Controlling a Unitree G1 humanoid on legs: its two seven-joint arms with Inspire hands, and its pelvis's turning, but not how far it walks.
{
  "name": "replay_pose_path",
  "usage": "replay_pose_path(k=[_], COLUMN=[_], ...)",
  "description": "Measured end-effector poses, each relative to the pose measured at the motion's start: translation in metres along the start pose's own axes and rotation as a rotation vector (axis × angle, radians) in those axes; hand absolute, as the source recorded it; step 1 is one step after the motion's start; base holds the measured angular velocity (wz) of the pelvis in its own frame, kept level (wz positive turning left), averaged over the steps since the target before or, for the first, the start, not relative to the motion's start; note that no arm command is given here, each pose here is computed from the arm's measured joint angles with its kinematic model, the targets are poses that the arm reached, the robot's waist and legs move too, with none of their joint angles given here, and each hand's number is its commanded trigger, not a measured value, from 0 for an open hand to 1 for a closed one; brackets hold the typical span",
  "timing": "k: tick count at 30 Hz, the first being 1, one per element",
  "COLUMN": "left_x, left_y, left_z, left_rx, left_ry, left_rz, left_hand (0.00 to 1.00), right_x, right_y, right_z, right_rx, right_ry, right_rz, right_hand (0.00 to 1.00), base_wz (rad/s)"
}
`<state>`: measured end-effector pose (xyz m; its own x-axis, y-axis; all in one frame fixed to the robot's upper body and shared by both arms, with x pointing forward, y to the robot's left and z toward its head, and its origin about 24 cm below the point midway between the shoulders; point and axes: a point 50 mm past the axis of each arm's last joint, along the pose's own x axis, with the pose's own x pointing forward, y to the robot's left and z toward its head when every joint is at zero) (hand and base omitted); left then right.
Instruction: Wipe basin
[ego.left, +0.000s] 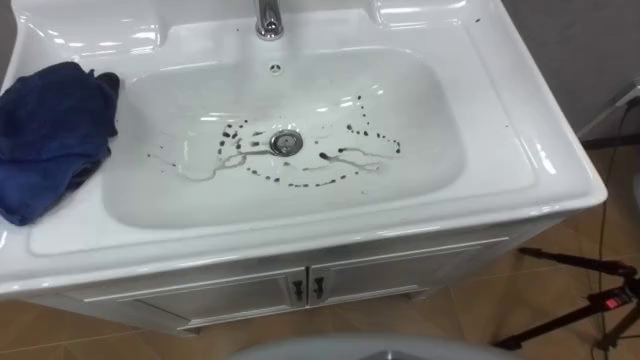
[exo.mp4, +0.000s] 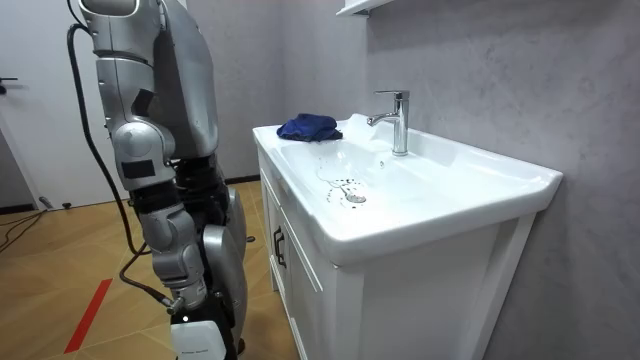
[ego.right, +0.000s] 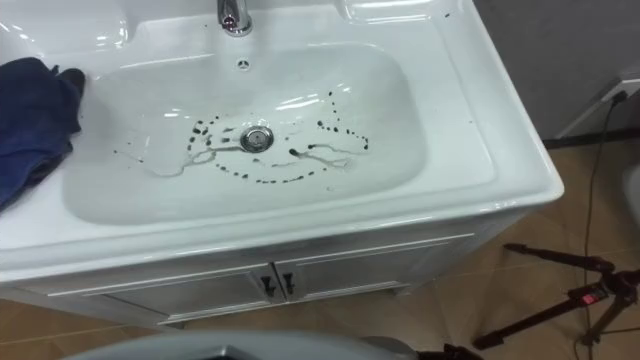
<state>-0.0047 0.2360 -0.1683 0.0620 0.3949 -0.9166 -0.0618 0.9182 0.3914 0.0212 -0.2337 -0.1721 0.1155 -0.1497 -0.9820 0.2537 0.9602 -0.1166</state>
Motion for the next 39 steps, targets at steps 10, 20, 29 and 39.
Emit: replay_pose_path(k=[10, 20, 29, 39], left_x=[0.001, 0.001, 0.001, 0.0], left_y=[0.002, 0.003, 0.007, 0.025], left_z=[0.004, 0.002, -0.003, -0.007], left_rx=[-0.022, -0.092, -0.233, -0.371], left_ry=[0.0, 0.017, 0.055, 0.05], left_rz=[0.005, 0.013, 0.044, 0.166], left_hand=[0.0, 0.0, 0.0, 0.0], right_x=[0.0, 0.0, 0.0, 0.0], right_y=[0.002, 0.002, 0.003, 0.001], right_z=[0.0, 0.002, 0.003, 0.01], right_rx=[-0.019, -0.025, -0.057, -0.12], right_ry=[0.001, -0.003, 0.009, -0.002], right_rz=[0.023, 0.04, 0.041, 0.045], right_hand=[0.0, 0.0, 0.0, 0.0], base_wz=[0.0, 0.0, 0.02, 0.15])
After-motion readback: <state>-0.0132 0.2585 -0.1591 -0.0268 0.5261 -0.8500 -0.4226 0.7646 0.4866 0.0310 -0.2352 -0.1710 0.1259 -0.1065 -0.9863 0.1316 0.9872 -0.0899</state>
